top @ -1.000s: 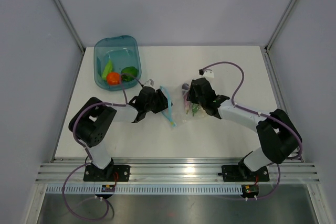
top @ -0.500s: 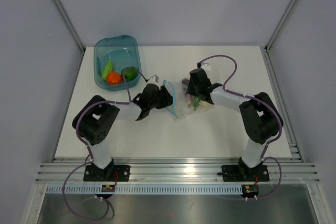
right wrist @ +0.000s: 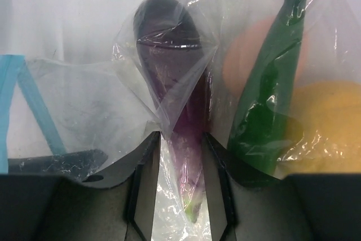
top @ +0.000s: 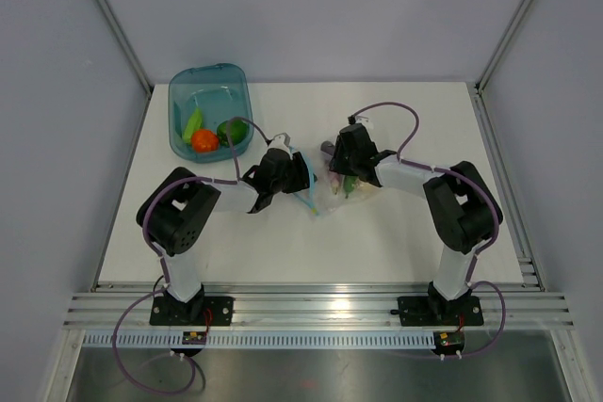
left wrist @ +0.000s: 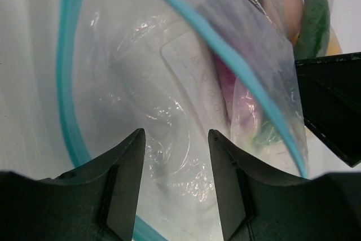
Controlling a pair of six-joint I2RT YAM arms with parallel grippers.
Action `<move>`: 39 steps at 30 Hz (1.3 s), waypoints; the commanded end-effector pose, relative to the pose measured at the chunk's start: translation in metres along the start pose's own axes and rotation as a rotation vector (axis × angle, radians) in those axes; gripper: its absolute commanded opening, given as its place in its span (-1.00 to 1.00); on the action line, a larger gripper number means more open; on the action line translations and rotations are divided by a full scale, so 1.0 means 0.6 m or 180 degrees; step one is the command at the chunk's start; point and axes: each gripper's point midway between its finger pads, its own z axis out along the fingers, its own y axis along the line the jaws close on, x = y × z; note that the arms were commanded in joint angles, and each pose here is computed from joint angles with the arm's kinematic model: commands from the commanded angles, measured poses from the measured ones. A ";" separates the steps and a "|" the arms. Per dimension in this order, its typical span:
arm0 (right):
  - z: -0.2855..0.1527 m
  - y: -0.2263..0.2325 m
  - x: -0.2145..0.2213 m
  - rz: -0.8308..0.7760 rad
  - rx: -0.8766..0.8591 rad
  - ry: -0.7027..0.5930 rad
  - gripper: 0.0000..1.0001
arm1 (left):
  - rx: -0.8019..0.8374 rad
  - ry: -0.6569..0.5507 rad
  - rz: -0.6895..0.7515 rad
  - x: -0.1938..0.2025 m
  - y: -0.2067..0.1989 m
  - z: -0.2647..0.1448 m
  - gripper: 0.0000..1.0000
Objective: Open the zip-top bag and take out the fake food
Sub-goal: Pick up the fake vegetable from the zipper food storage bag.
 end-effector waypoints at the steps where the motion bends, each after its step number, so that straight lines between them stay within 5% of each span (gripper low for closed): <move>1: 0.005 0.033 -0.004 0.0034 -0.0303 0.0039 -0.17 | 0.0157 -0.0245 0.0101 -0.040 -0.035 0.002 0.04; 15: -0.044 0.062 0.015 0.0081 -0.0756 0.0164 -1.00 | 0.0183 -0.0260 0.0123 -0.045 -0.042 0.000 0.04; 39: -0.161 0.050 -0.064 -0.0101 -0.0697 -0.0504 -1.00 | 0.0265 -0.0351 0.0153 -0.056 -0.052 -0.020 0.04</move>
